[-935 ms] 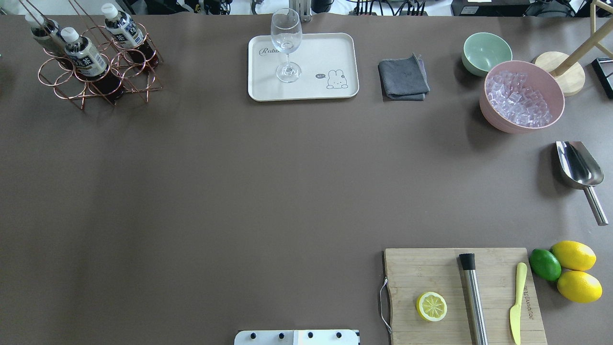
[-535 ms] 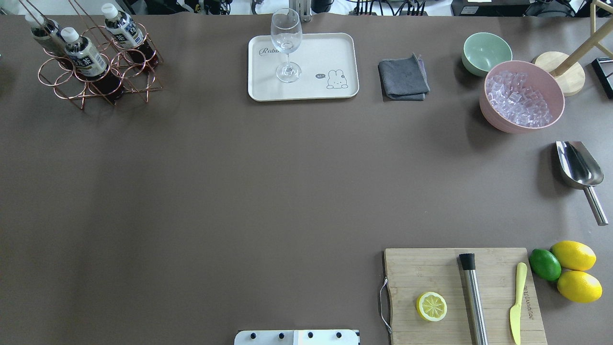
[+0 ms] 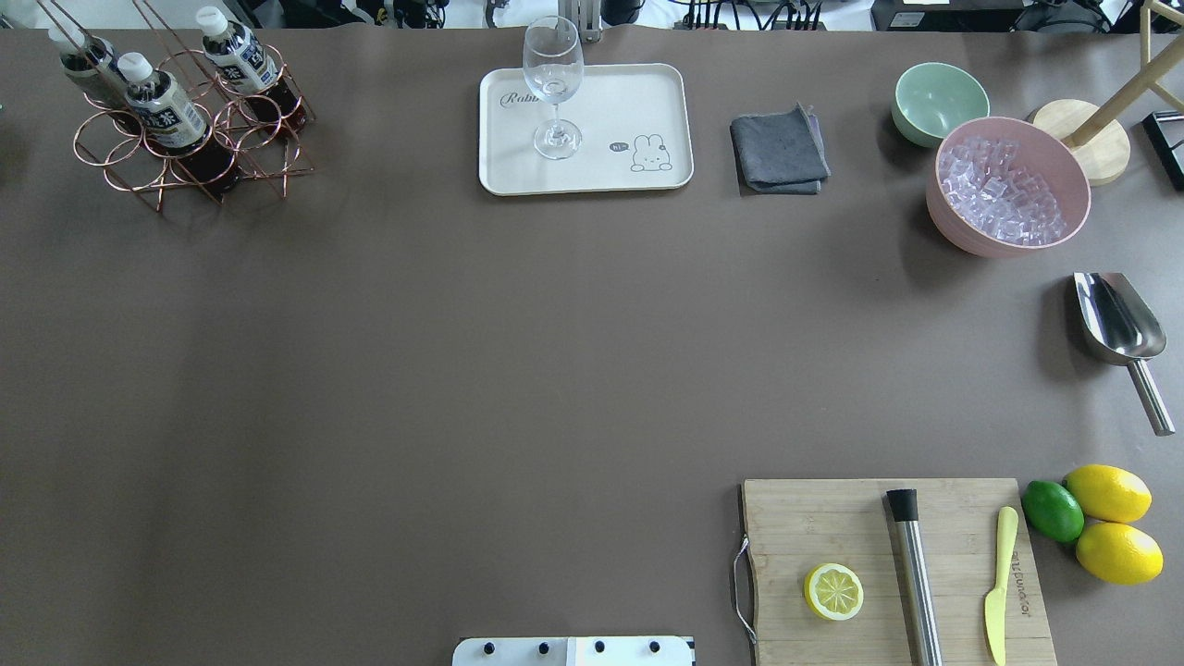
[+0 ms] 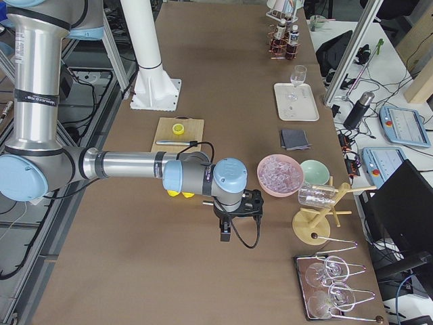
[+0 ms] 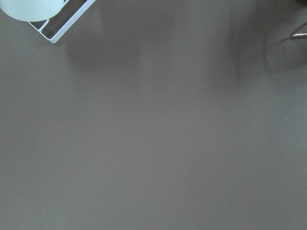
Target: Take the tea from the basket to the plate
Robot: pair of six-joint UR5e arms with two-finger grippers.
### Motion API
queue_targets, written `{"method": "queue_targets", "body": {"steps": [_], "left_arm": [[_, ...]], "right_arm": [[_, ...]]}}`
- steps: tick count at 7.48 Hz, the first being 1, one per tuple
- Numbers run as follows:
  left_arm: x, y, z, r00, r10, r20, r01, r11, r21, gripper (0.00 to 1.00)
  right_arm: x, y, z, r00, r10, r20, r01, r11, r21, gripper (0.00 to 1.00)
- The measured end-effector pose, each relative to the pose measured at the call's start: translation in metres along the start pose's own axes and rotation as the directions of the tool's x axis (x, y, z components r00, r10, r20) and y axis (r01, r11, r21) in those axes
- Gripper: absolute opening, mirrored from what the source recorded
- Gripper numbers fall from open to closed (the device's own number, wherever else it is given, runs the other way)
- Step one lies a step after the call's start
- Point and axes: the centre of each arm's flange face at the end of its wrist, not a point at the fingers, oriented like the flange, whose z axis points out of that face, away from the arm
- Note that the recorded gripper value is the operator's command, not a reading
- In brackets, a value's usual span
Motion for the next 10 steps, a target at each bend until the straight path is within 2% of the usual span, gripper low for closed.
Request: {"method": "queue_targets", "body": {"steps": [2,3,4,5,7,8,9,10], "left_arm": [[0.001,-0.001,-0.002,1.000,0.000,-0.005,0.000,1.000,0.001,0.98],[0.002,-0.004,-0.003,1.000,0.029,-0.009,-0.029,1.000,0.004,0.98],[0.005,-0.010,-0.007,0.989,0.150,-0.007,-0.150,0.989,0.012,0.98],[0.011,-0.021,-0.015,0.954,0.299,0.001,-0.299,0.954,0.030,0.98],[0.035,-0.057,-0.043,0.849,0.528,0.025,-0.528,0.846,0.073,0.98],[0.061,-0.091,-0.064,0.782,0.623,0.021,-0.623,0.779,0.069,0.98],[0.097,-0.138,-0.091,0.702,0.712,0.007,-0.712,0.701,0.046,0.98],[0.137,-0.177,-0.119,0.598,0.802,0.004,-0.801,0.597,0.035,0.98]], "right_arm": [[0.000,0.000,0.000,1.000,0.000,0.001,0.000,1.000,0.000,1.00],[0.000,0.000,0.000,1.000,0.000,0.001,0.000,1.000,0.001,1.00],[0.000,0.000,0.000,1.000,0.000,0.001,0.000,1.000,0.001,1.00],[0.000,0.000,0.000,1.000,-0.001,0.001,0.001,1.000,0.000,1.00],[0.000,0.000,0.000,1.000,-0.001,0.000,0.001,1.000,-0.001,1.00],[0.001,0.000,0.001,1.000,0.000,0.000,0.000,1.000,-0.002,1.00],[0.001,0.000,0.002,1.000,0.000,0.000,0.000,1.000,-0.003,1.00],[0.002,0.001,0.003,1.000,0.004,-0.002,-0.004,1.000,-0.006,1.00]]}}
